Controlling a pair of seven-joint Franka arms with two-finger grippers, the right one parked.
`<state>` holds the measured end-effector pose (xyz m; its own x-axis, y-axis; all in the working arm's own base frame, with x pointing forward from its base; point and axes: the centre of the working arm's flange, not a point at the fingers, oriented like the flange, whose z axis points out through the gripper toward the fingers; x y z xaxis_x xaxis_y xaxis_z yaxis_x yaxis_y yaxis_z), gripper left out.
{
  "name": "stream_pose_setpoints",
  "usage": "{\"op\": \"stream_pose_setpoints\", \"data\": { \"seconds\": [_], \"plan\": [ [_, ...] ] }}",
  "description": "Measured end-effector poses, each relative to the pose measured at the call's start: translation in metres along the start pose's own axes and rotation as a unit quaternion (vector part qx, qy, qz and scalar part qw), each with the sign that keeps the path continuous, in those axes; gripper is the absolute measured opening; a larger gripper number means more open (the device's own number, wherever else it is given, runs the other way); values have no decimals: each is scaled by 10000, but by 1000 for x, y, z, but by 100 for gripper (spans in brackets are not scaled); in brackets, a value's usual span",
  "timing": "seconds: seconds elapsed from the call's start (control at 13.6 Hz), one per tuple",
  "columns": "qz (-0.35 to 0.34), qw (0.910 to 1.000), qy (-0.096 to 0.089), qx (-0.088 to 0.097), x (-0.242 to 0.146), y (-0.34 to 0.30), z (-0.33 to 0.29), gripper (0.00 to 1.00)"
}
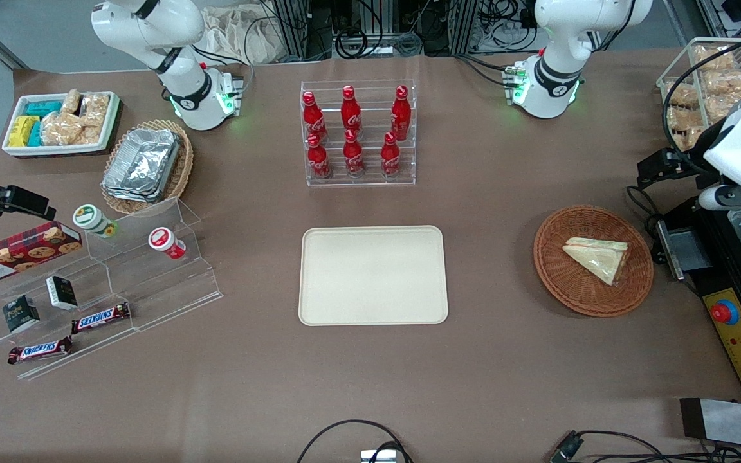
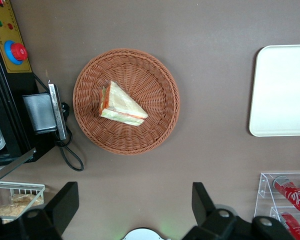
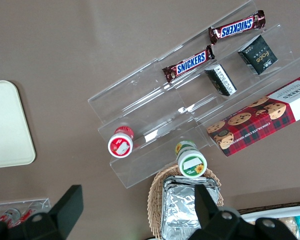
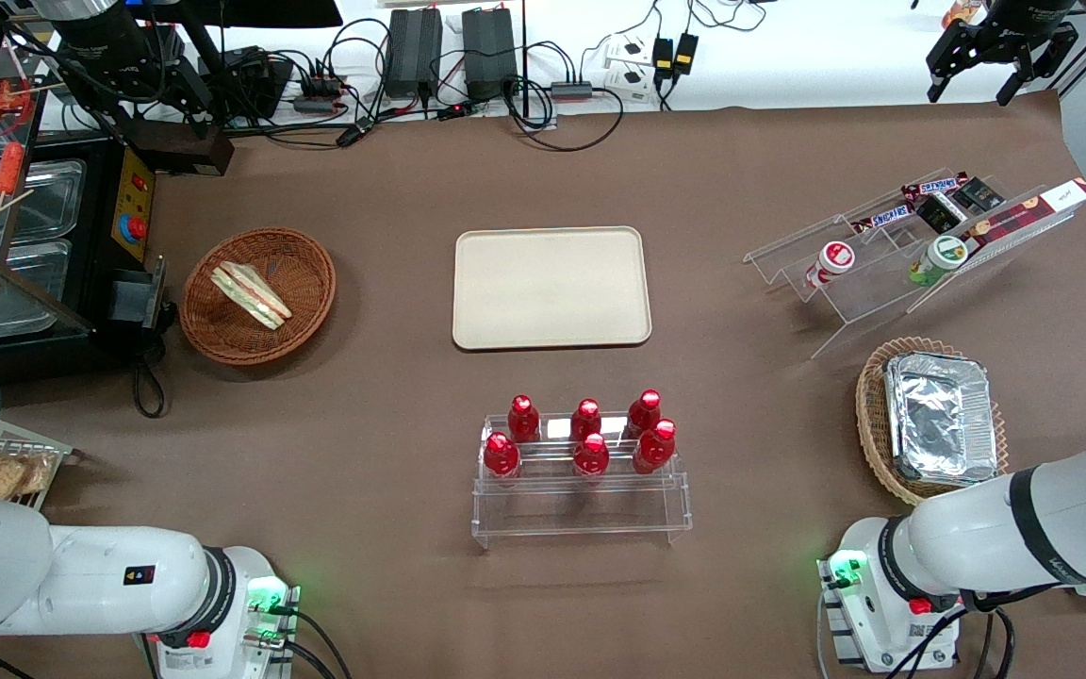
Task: Place sandwich from basket to tray
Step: 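Move the left gripper over the wrapped sandwich in the wicker basket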
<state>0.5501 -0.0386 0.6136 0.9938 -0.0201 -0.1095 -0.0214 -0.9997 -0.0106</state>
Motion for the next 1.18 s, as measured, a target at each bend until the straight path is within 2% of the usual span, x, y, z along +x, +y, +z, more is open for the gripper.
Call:
{"op": "stream_pose_setpoints", "data": {
  "seconds": [0.15,0.51,0.66,0.81,0.95,1.18],
  "plan": [
    [-89,10000,-4,0,0,0,0,100],
    [-1195,9927,-128,17,8,1,13,100],
    [-1699,9852,-224,99,13,-1,23,100],
    [-2249,9730,-400,320,15,-4,46,100],
    [-2617,9627,-523,438,15,-5,73,100],
    [-3077,9498,-378,427,15,-6,111,100]
  ]
}}
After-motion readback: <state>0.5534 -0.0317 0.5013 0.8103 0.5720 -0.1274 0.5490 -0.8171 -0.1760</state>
